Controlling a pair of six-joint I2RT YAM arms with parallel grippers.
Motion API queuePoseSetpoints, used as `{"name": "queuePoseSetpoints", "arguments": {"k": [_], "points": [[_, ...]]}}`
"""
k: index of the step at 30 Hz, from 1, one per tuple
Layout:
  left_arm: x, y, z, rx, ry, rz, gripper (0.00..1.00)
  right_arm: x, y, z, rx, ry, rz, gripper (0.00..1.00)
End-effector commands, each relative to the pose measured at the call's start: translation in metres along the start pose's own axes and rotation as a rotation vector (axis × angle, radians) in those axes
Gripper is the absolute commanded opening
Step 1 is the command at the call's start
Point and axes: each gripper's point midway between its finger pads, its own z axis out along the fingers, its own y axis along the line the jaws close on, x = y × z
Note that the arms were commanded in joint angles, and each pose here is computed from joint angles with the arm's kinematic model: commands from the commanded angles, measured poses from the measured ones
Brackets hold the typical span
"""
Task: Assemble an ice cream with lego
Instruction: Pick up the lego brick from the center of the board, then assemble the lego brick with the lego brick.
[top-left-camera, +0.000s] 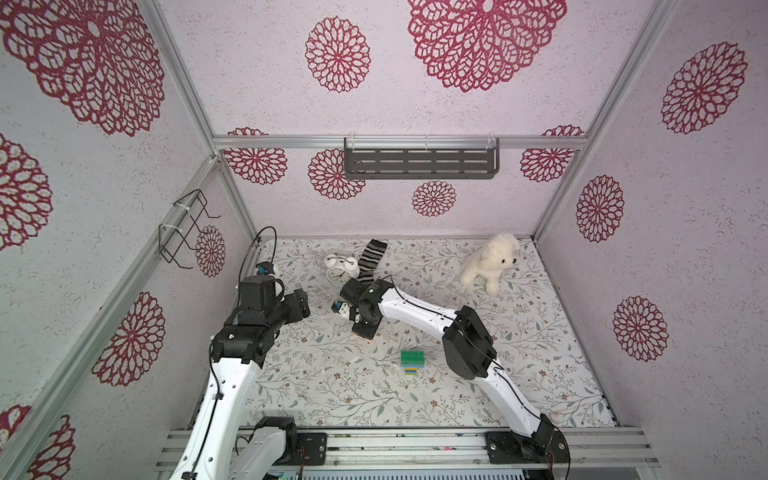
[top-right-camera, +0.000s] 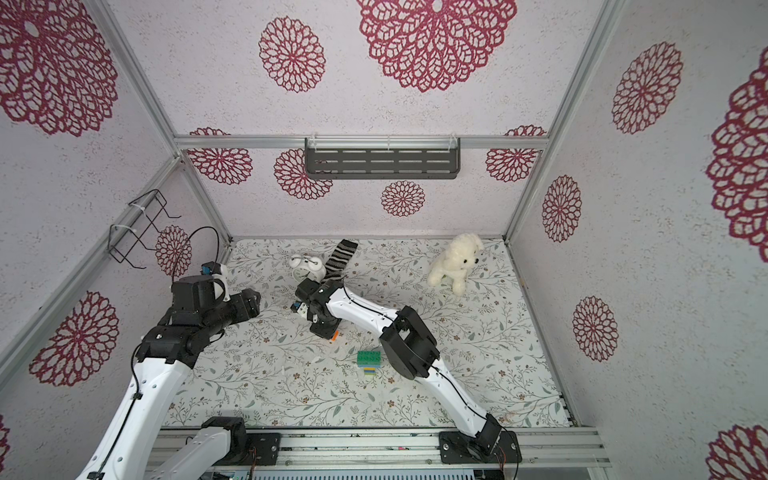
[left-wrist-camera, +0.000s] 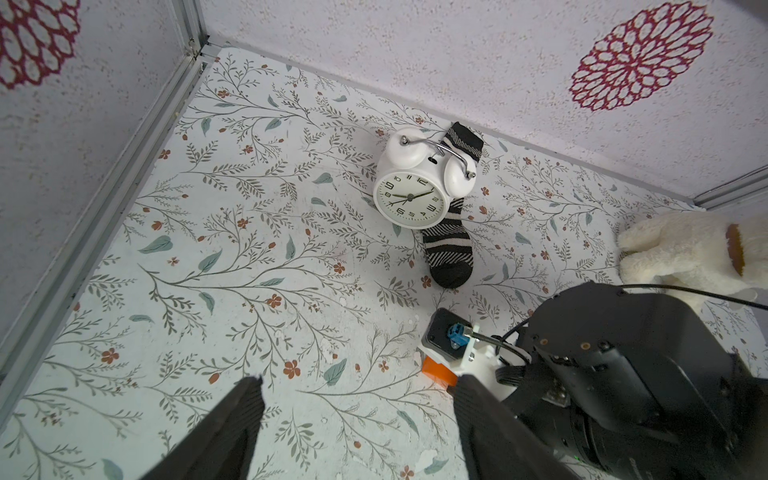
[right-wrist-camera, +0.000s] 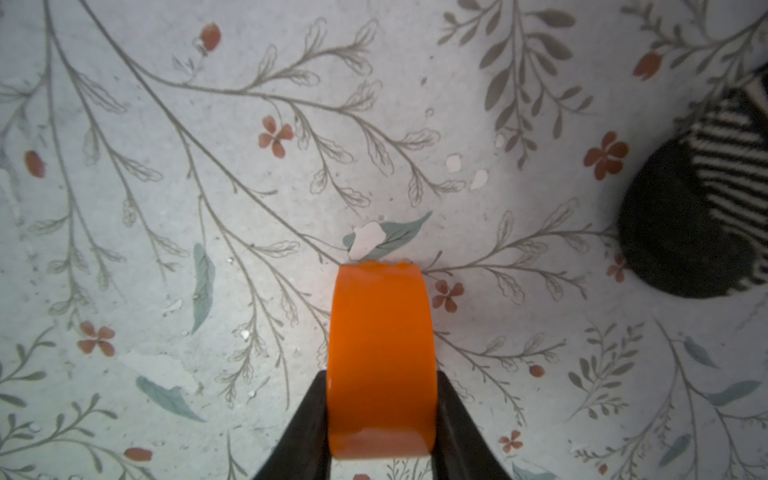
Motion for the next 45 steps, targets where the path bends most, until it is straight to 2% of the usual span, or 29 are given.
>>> {"name": "queuePoseSetpoints", "arguments": {"k": [1, 14, 24, 39, 45], "points": [[-0.002, -0.001, 0.001, 0.016, -0.015, -0.010, 0.77, -0.015, -0.009, -0.035, 0.021, -0.078, -0.019, 0.24], [-0.004, -0.005, -0.003, 0.049, -0.029, -0.014, 0.77, 0.012, -0.026, -0.121, 0.014, -0.112, -0.087, 0.23], [-0.004, -0.004, -0.004, 0.047, -0.029, -0.019, 0.77, 0.054, -0.011, -0.167, -0.021, -0.084, -0.231, 0.22], [-0.003, -0.001, 0.000, 0.037, -0.020, -0.025, 0.77, 0.127, 0.017, -0.199, -0.062, -0.045, -0.321, 0.22], [-0.003, 0.002, 0.002, 0.030, -0.018, -0.030, 0.77, 0.142, 0.028, -0.188, -0.083, -0.017, -0.300, 0.22]]}}
